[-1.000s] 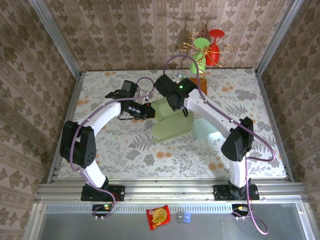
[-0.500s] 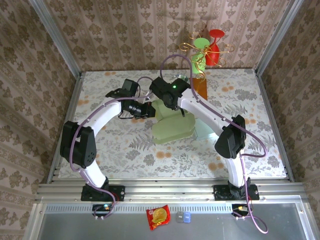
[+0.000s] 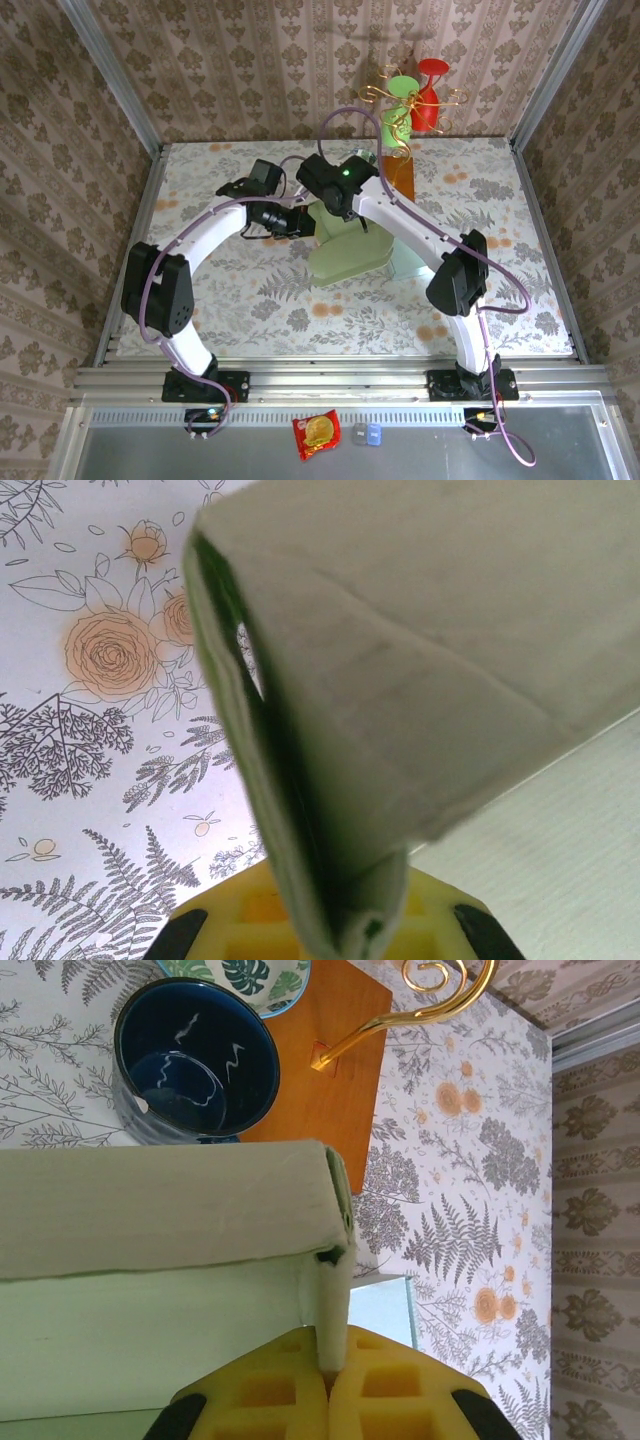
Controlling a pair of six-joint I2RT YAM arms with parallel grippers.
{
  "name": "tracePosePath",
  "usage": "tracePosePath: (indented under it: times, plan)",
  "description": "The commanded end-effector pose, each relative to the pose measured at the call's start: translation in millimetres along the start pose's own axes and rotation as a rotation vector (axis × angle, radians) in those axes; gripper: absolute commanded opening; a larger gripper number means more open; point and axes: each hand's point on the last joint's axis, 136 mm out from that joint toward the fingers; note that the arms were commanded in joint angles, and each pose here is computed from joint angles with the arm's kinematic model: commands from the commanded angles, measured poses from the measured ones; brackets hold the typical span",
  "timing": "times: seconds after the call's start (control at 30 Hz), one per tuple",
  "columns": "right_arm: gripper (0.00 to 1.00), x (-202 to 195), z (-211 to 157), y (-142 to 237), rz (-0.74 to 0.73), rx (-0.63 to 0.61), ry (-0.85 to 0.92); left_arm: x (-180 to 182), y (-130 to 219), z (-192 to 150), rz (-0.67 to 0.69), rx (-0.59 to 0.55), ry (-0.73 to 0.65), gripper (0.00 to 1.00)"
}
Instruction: Fold the paper box
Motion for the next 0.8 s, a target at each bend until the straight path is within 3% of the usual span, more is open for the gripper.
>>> tracePosePath:
  times: [0.0,0.2,0.3,0.57,0.7,0.77]
  plan:
    - [0.00,-15.7,8.8,0.5,-0.096,-0.033,0.012,-1.3,2.6,-7.3,0.018,0.030,0.020,0.00]
    - [0.28,-8.4,-1.0,5.9,0.004,0.003,-0.011,1.3,2.9,-5.2,0.028,0.021,0.043,0.00]
    - [0.32,-4.5,-8.1,7.5,0.050,0.021,-0.029,0.7,3.1,-4.8,0.028,0.020,0.048,0.00]
    - [0.33,6.9,-29.1,-5.0,0.061,0.074,-0.035,1.7,2.7,-5.8,0.029,0.022,0.056,0.00]
    - [0.11,3.8,-31.6,-8.8,0.026,0.068,-0.032,6.1,2.8,-4.7,0.059,0.012,0.058,0.00]
    - [0.04,1.7,-31.2,-9.7,-0.004,0.060,-0.018,6.4,3.1,-4.9,0.063,0.011,0.061,0.00]
Point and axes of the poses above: each hand's point on the last joint's axis, 136 mm out from that joint toward the fingers, its own y axis back along the fingers, its own x axis along the line the jaws close on, z = x × y
